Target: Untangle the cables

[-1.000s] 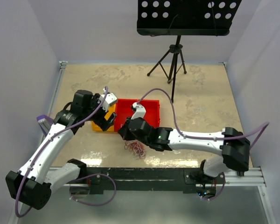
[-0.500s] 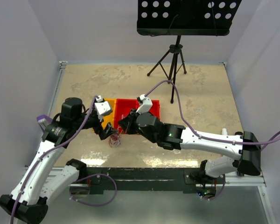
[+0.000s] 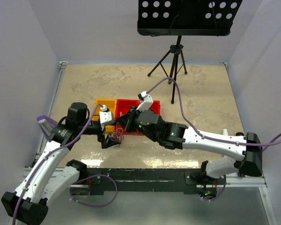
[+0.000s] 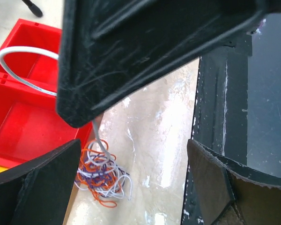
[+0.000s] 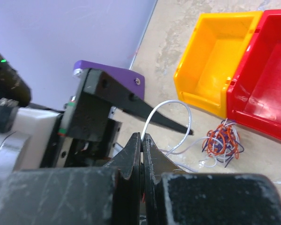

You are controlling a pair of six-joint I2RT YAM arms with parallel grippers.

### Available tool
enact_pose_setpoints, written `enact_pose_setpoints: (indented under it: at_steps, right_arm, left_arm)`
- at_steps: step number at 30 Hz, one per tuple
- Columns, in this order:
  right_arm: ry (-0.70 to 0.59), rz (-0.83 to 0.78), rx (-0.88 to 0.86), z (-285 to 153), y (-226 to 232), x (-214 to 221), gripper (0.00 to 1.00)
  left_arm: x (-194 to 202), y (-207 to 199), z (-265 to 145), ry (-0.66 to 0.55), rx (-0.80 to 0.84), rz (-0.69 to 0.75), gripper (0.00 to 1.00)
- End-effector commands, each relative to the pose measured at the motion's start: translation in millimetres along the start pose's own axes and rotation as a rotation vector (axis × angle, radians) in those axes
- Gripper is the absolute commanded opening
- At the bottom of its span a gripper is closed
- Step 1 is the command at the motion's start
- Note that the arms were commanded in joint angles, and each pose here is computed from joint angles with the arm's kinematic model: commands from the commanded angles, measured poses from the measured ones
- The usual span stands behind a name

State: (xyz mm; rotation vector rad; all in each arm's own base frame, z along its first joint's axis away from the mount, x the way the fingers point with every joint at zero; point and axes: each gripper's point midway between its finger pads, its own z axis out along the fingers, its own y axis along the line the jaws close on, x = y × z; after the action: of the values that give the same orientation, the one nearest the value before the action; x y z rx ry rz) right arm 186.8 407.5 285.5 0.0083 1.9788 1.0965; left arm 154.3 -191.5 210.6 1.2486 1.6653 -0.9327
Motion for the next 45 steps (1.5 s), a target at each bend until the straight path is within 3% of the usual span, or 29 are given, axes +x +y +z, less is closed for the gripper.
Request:
enact_pose_setpoints:
  at_steps: [1,4,6,8,20,28,30,31,33,35,37,38,42,45]
  right_arm:
    - [-0.058,0.061,-0.126,-20.3,40.9,-35.7,0.0]
    - [-0.056,0.099,-0.184,-26.3,52.6,-38.8,0.0]
    - [-0.053,0.114,-0.207,-28.7,58.4,-40.5,0.0]
    - [-0.069,0.125,-0.227,-34.8,65.2,-49.4,0.0]
    - [-0.169,0.133,-0.371,-75.9,118.5,-110.7,0.0]
    - [-0.171,0.125,-0.448,-81.1,142.3,-119.6,0.0]
    - [-0.166,0.118,-0.446,-80.2,141.1,-117.6,0.0]
    - [-0.158,0.112,-0.435,-78.2,138.0,-114.2,0.0]
    - [-0.148,0.102,-0.394,-73.0,125.8,-106.5,0.09]
    - [-0.137,0.085,-0.332,-66.5,107.0,-96.1,0.28]
    - [-0.106,0.035,-0.242,-57.5,74.2,-73.8,0.62]
    - [-0.115,0.013,-0.2,-57.5,60.2,-71.9,0.69]
    - [-0.087,-0.037,-0.071,-57.8,-4.2,-37.7,0.78]
    - [-0.059,-0.062,-0.086,-62.1,-22.3,-19.1,0.78]
  left_arm:
    - [-23.8,10.4,9.1,-0.113,0.004,0.029,1.0]
    - [-31.1,23.4,13.8,-0.15,-0.041,-0.018,0.89]
    - [-31.4,31.7,17.1,-0.158,-0.07,-0.07,0.72]
    - [-26.2,32.1,20.2,-0.153,-0.064,-0.095,0.65]
    - [-13.1,20.9,22.8,-0.15,-0.025,-0.141,0.63]
    - [-20.4,15.0,18.3,-0.17,-0.019,-0.142,0.65]
    - [-21.6,15.3,17.3,-0.173,-0.025,-0.13,0.46]
    - [-20.9,15.9,17.1,-0.166,-0.029,-0.133,0.29]
    - [-24.2,19.4,15.1,-0.159,-0.05,-0.127,0.01]
    - [-28.0,22.4,12.8,-0.152,-0.067,-0.123,0.0]
    - [-33.7,25.1,10.4,-0.147,-0.082,-0.122,0.0]
    - [-35.3,25.5,9.7,-0.146,-0.085,-0.127,0.0]
    - [-40.3,24.5,7.5,-0.146,-0.085,-0.133,0.0]
    - [-44.1,23.7,5.4,-0.153,-0.088,-0.128,0.0]
